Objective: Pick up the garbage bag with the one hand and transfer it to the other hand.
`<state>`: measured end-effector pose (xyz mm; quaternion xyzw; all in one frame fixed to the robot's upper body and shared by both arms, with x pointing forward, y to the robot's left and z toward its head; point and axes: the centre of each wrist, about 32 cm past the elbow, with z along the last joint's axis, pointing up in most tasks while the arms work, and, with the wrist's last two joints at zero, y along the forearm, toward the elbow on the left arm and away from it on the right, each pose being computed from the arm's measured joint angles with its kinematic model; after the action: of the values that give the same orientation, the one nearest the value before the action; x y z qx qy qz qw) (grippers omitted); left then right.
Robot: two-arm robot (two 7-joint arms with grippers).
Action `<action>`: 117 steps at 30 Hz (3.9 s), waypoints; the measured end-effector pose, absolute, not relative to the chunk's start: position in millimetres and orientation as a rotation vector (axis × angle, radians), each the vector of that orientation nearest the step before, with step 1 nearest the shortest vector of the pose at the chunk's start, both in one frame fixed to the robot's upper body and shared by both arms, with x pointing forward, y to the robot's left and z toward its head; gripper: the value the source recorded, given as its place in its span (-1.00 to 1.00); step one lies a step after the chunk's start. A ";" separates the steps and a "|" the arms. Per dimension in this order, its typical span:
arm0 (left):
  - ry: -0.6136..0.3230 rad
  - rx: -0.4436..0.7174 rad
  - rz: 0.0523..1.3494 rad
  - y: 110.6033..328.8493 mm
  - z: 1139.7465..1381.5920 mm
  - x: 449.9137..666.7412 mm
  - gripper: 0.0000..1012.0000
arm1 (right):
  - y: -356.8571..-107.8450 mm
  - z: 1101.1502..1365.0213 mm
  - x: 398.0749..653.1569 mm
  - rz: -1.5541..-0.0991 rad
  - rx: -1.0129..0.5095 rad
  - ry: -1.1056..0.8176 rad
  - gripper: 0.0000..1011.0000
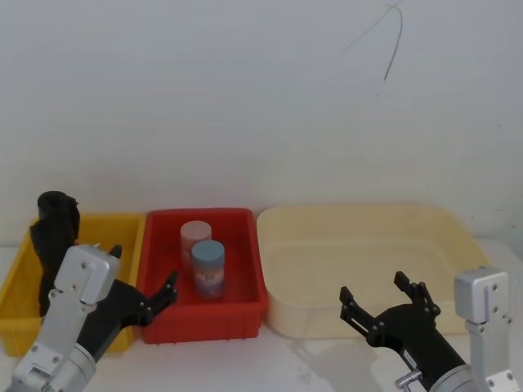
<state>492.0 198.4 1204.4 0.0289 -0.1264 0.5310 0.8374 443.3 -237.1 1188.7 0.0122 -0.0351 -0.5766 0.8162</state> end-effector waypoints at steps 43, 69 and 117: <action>-0.168 0.133 1.173 220.5 1274.6 457.7 0.98 | -199.8 1250.4 456.2 -1.072 0.012 -0.045 0.99; -0.064 0.110 1.317 298.6 1242.4 428.9 0.98 | -130.1 1250.1 492.9 -1.004 -0.071 -0.040 0.99; -0.054 0.167 1.264 286.5 1231.4 544.0 0.98 | -73.7 1247.4 569.4 -0.953 -0.260 -0.012 0.99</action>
<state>544.0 286.5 1231.4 0.0779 -0.0251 0.5899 0.8033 569.4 -73.7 1247.4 -0.1247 -0.0060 -0.4571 0.8806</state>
